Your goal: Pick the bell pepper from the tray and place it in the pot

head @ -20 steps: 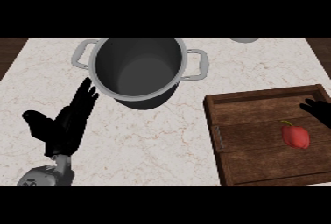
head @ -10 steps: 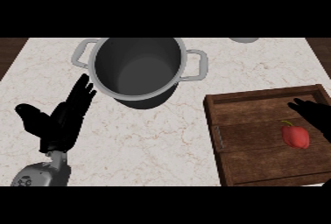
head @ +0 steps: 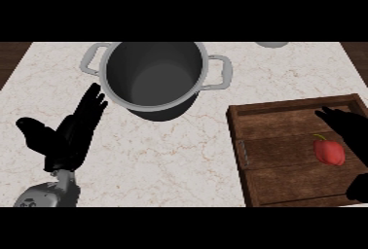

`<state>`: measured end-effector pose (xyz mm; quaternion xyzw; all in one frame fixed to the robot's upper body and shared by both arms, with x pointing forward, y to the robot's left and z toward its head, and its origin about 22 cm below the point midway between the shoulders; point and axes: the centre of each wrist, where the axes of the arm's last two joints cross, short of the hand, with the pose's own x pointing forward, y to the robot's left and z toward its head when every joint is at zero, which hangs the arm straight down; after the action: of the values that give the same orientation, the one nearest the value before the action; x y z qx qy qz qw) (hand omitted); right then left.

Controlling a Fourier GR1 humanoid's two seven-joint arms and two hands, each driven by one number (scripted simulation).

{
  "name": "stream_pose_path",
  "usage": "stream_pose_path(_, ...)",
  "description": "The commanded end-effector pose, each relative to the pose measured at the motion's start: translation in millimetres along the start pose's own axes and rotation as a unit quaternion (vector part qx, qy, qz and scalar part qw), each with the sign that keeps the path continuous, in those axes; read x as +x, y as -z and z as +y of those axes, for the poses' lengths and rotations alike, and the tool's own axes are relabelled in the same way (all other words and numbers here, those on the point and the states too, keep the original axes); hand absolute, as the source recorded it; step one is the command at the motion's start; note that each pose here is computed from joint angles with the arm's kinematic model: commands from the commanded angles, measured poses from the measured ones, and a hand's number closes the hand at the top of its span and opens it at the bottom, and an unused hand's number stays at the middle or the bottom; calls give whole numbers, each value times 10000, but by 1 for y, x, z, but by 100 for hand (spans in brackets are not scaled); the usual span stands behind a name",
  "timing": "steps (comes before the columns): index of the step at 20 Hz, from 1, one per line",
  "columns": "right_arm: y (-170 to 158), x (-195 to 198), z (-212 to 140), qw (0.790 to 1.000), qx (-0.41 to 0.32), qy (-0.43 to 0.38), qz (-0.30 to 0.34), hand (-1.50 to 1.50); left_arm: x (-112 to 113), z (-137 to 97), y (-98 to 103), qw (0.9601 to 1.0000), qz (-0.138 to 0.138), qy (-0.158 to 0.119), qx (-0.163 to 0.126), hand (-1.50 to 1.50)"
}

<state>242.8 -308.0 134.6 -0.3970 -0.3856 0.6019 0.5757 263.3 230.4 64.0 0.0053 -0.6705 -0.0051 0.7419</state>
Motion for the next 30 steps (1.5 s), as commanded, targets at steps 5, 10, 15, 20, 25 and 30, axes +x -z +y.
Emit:
stream_pose_path(5, 34, 12, 10, 9985, 256, -407, 276, -150, -11, 9, -7, 9999, -90, 28, 68, 0)
stream_pose_path(10, 31, 6, 37, 9961, 478, -588, 453, -150, -5, 0, -4, 10000, -55, 6, 37, 0)
stream_pose_path(15, 38, 6, 41, 9961, 553, -547, 423, -150, -1, -5, -12, 10000, -16, 7, -27, 0)
stream_pose_path(20, 56, -23, 47, 9982, 510, -313, -99, 150, 0, 12, -4, 10000, -12, 62, 1, 0)
stream_pose_path(25, 50, -17, 59, 9980, 225, -451, -390, 150, -11, 8, 3, 10000, 33, 72, 6, 0)
stream_pose_path(30, 48, -2, 37, 9977, 101, -478, -461, 150, 22, -22, -6, 9999, -78, 65, -23, 0)
